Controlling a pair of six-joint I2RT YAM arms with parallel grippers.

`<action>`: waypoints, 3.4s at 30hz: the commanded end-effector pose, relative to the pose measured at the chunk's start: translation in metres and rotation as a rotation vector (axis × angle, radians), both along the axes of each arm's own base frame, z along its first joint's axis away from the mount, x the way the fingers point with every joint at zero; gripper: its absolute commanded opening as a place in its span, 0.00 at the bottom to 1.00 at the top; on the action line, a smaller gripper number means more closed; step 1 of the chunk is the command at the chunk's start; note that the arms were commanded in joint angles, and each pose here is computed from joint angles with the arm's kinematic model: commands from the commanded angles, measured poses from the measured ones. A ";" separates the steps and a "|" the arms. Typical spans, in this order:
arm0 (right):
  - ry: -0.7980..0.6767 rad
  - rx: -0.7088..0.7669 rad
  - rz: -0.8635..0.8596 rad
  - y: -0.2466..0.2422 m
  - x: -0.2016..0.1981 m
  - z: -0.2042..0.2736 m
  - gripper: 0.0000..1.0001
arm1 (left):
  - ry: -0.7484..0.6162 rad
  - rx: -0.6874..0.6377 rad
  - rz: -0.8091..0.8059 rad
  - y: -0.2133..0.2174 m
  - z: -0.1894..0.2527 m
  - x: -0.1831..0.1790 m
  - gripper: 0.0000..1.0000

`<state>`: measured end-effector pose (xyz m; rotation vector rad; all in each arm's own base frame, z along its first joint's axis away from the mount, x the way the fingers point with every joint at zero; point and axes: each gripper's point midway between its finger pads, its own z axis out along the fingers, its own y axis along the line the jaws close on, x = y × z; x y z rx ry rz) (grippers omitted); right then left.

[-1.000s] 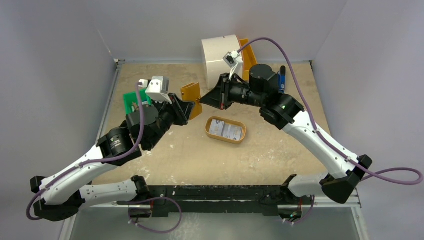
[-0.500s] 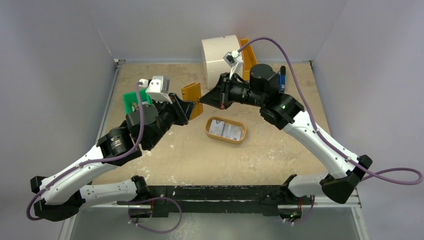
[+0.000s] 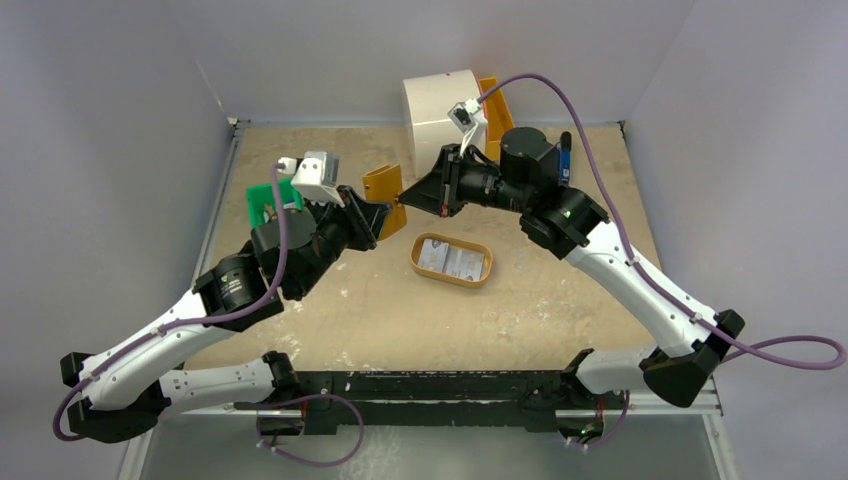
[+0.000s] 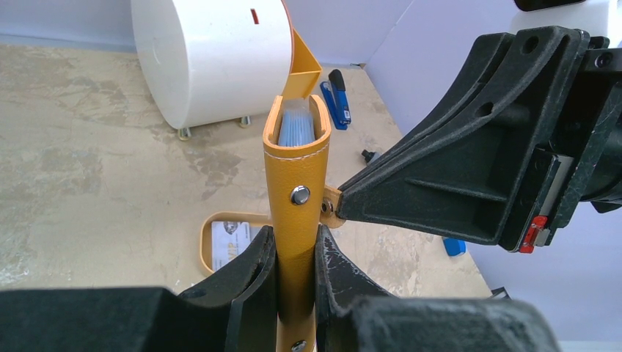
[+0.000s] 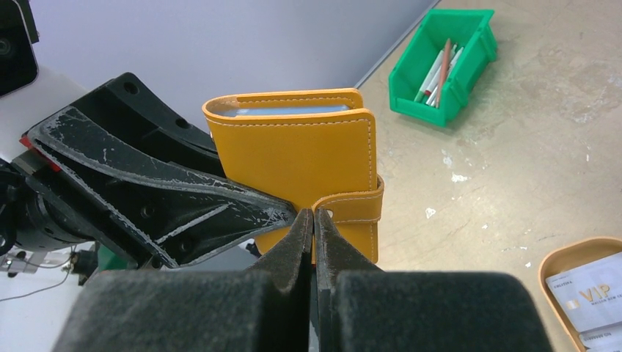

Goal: Put the credit cards into the card holder
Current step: Close the card holder, then place the card holder at the center of the board, then reset both arms

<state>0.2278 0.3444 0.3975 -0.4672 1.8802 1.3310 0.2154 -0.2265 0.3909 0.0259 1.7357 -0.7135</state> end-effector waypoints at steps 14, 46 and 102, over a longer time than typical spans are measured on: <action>-0.032 0.093 0.066 0.011 -0.007 0.026 0.00 | -0.067 -0.122 -0.072 -0.009 0.042 -0.009 0.00; 0.016 0.068 0.029 0.015 0.003 0.011 0.00 | -0.104 -0.295 -0.365 -0.039 0.084 -0.052 0.00; -0.072 -0.240 -0.474 -0.130 -0.007 -0.084 0.87 | 0.352 0.178 0.337 0.077 -0.214 -0.017 0.82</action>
